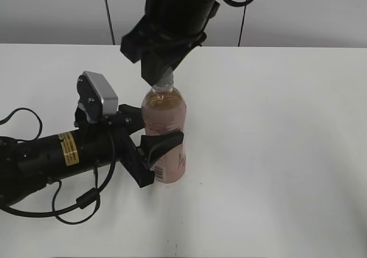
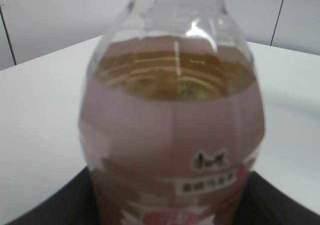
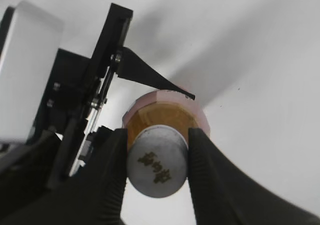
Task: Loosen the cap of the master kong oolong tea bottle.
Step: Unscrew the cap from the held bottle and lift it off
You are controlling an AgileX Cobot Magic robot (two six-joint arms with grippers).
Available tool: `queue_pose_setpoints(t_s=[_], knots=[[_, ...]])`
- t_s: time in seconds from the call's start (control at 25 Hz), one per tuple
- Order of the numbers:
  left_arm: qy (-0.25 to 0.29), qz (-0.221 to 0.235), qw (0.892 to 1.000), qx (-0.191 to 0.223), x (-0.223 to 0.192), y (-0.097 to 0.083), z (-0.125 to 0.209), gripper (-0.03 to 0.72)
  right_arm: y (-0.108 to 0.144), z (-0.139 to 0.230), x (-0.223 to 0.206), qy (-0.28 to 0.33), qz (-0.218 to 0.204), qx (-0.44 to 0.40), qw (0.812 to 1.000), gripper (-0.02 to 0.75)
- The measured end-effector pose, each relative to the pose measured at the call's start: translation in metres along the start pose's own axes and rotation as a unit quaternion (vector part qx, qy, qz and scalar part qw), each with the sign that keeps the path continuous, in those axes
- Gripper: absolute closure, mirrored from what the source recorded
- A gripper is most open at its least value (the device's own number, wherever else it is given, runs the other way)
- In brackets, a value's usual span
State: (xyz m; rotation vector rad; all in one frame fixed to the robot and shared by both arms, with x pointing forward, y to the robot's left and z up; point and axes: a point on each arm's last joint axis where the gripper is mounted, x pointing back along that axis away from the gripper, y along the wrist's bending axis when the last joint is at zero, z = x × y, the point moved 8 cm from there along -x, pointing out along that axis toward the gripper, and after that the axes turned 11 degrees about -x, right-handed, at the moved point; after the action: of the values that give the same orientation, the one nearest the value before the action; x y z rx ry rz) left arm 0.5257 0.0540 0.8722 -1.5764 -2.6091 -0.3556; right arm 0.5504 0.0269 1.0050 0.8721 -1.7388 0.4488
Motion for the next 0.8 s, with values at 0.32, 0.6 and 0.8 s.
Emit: queue_pose_setpoints(t_s=[0.32,0.6,0.8], knots=[[0.0,-0.001,1.0,0.002,0.0,0.001,0.0,0.297,0.002,0.0,0.001,-0.004,-0.003,0.378,0.926,0.464],[0.0,-0.001,1.0,0.002,0.0,0.001,0.0,0.297,0.003,0.0,0.003,-0.004,-0.003,0.421,0.907,0.465],[0.0,-0.001,1.0,0.002,0.0,0.0,0.0,0.297,0.005,-0.001,0.014,-0.015,0.003,0.423,0.906,0.465]])
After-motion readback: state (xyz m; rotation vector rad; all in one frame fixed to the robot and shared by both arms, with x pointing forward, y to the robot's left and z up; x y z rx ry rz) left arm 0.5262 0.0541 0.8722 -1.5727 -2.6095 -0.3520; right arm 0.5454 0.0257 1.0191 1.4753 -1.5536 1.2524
